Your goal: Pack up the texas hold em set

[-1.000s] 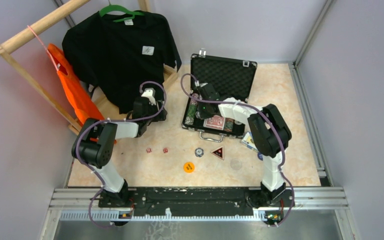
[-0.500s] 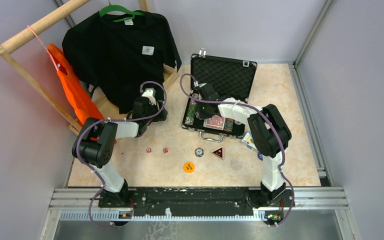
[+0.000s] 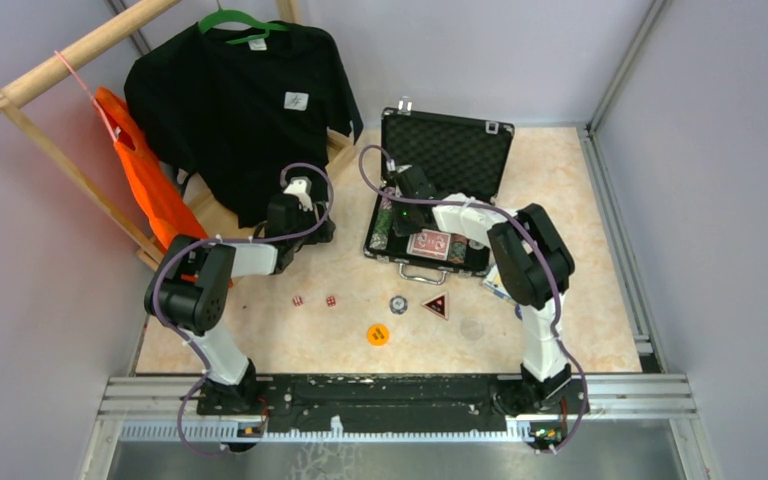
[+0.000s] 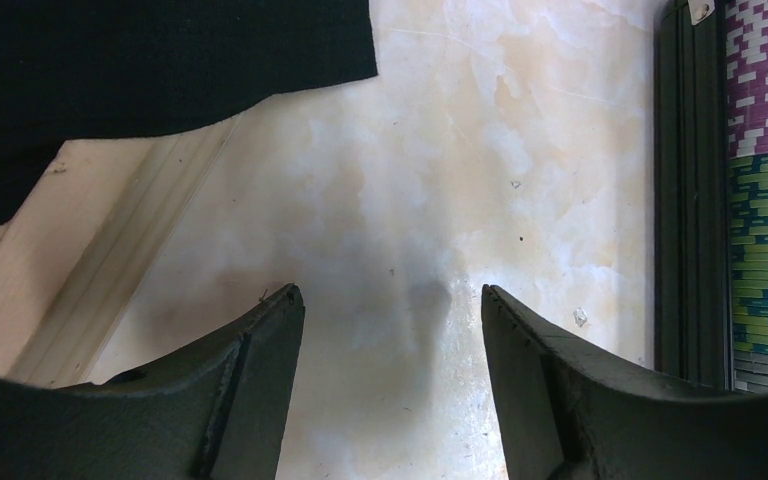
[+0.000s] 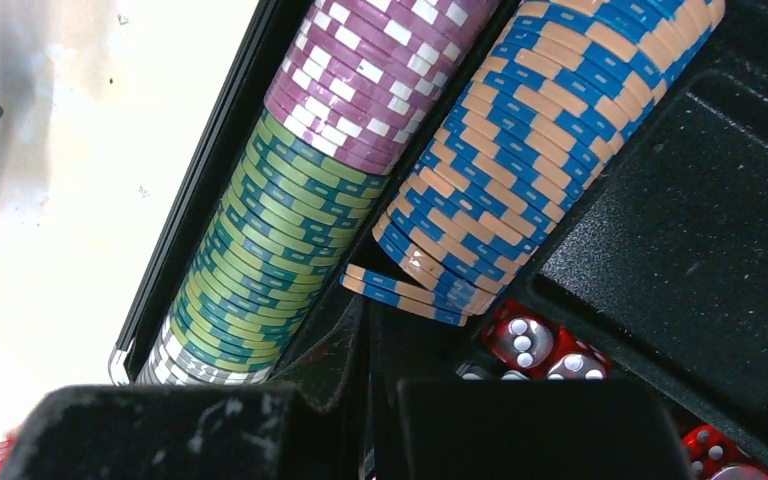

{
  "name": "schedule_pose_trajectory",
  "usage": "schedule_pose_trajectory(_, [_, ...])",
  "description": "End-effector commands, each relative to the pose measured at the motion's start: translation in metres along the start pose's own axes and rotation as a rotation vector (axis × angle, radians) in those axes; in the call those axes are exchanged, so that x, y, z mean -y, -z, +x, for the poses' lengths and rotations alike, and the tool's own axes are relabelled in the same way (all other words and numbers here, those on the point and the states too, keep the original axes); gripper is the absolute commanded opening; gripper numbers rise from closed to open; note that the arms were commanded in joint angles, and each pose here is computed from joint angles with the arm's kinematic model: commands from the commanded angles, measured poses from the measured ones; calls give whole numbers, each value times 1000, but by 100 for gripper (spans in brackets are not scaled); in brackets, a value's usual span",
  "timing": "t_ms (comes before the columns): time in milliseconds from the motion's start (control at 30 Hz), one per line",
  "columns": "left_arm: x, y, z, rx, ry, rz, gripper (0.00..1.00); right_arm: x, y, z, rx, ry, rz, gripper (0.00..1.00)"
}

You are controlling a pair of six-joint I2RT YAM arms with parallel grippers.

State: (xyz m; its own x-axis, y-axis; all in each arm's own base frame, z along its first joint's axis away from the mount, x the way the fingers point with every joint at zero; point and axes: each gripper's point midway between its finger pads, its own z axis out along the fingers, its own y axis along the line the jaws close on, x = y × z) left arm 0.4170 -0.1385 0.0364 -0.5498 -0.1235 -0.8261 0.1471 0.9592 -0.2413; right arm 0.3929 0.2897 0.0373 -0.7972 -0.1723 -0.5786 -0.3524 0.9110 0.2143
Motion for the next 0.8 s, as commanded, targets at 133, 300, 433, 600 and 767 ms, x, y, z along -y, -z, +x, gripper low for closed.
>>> schedule_pose_trajectory(133, [3,-4,-10,18,8,15,71,10,-1,-40,98,-18,17,0])
schedule_pose_trajectory(300, [3,-4,-10,17,6,14,71,22,-4,-53,116,1,63,0])
schedule_pose_trajectory(433, [3,-4,-10,17,7,14,71,25,-5,-62,128,11,68,0])
schedule_pose_trajectory(600, [4,-4,-9,15,7,17,71,13,10,-71,144,29,31,0])
schedule_pose_trajectory(767, [5,-2,-11,18,7,23,71,-12,44,-79,193,63,-24,0])
